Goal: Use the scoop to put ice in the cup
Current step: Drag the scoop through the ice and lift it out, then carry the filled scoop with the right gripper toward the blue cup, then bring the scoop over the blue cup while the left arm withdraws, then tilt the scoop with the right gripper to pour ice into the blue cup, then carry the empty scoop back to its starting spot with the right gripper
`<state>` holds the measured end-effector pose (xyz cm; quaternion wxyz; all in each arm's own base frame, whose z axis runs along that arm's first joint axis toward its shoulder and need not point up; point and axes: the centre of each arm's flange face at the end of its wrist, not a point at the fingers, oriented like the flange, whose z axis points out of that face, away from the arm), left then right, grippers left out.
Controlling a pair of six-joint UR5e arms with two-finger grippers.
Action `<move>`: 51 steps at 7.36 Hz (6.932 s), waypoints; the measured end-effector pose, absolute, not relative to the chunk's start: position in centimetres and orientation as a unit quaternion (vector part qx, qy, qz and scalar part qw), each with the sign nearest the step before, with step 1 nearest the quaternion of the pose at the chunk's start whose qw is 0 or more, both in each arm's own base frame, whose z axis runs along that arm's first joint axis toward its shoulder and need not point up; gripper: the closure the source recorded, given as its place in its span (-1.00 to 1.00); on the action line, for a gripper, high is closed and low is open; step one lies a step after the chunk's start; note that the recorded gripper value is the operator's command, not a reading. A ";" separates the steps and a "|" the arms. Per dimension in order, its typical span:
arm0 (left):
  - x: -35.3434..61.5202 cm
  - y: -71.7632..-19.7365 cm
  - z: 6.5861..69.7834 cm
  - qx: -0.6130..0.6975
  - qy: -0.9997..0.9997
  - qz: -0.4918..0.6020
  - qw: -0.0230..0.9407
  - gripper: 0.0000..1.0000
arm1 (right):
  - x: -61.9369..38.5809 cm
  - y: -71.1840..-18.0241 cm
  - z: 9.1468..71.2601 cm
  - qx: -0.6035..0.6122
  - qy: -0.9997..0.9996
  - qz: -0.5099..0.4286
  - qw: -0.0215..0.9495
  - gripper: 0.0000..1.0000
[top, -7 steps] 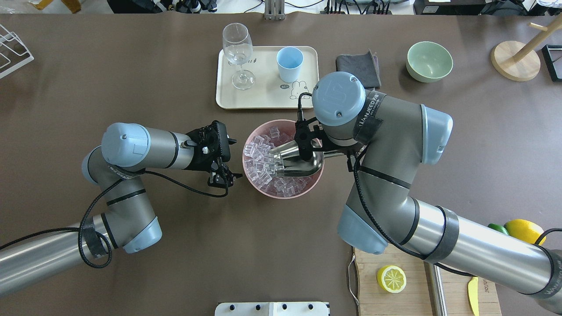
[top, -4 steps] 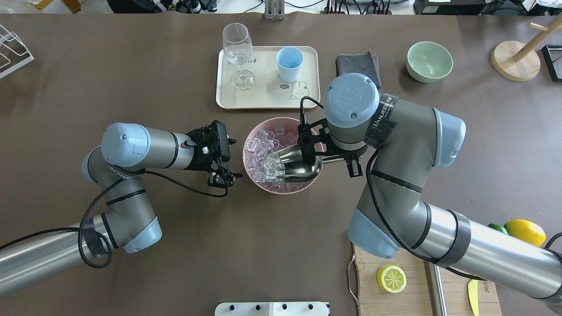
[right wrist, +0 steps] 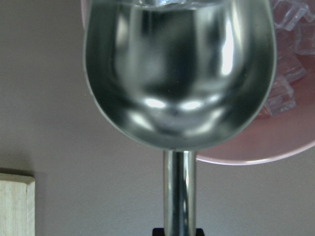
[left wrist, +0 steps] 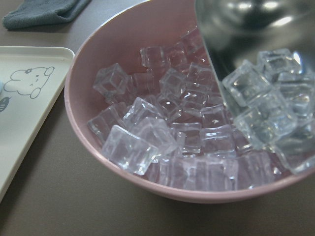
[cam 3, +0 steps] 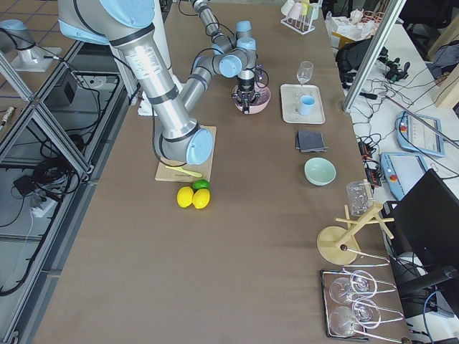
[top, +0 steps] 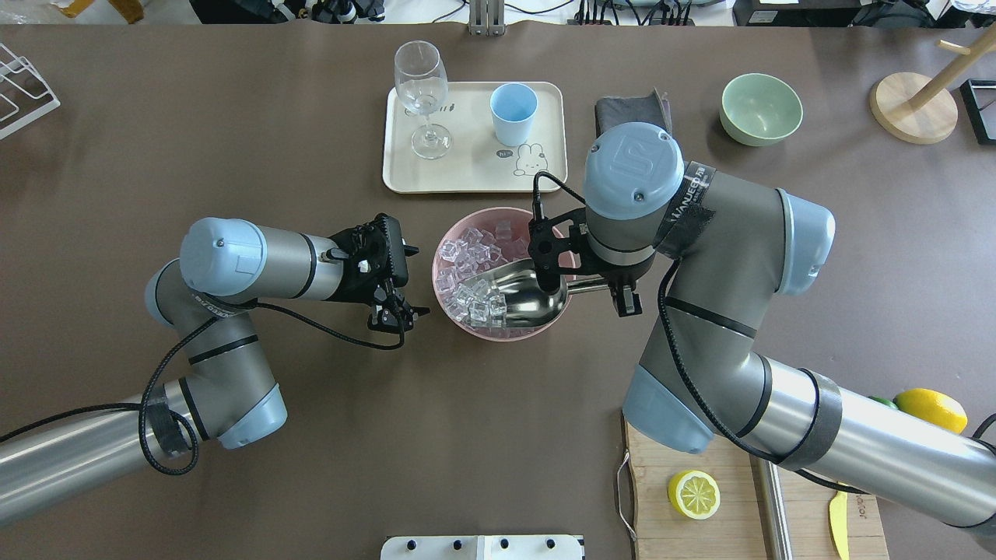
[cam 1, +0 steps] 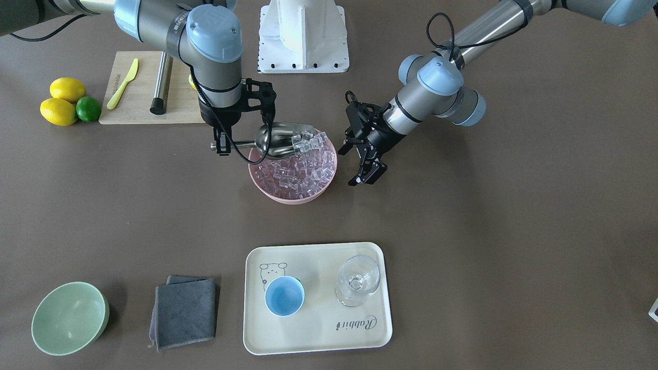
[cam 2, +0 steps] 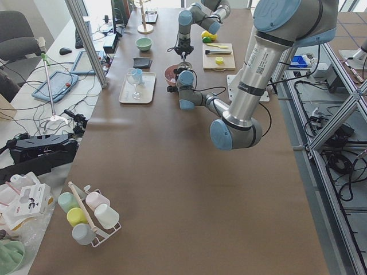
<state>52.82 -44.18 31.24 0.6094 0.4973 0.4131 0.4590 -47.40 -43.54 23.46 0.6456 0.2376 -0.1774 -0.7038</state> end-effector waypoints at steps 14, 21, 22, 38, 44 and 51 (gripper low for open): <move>52.7 -44.2 30.9 0.501 0.416 0.454 0.608 -0.97 | -32.1 -55.2 28.2 0.116 -0.295 -0.334 0.888 1.00; 43.1 -43.8 29.6 0.465 0.395 0.424 0.669 -0.97 | -37.9 -66.6 20.2 0.062 -0.217 -0.381 0.896 1.00; 40.8 -46.0 30.4 0.445 0.378 0.405 0.704 -0.97 | -38.1 -67.0 20.0 0.057 -0.211 -0.393 0.893 1.00; -2.3 -49.0 60.7 0.019 0.406 0.045 0.913 -0.97 | -42.1 -67.5 18.7 0.010 -0.130 -0.525 0.841 1.00; -4.5 -48.3 64.7 -0.002 0.340 0.030 0.940 -0.97 | -43.1 -68.4 16.9 -0.012 -0.106 -0.539 0.836 1.00; -4.6 -48.2 65.5 -0.009 0.341 0.026 0.940 -0.97 | -26.1 -57.0 27.0 0.024 -0.186 -0.381 0.905 1.00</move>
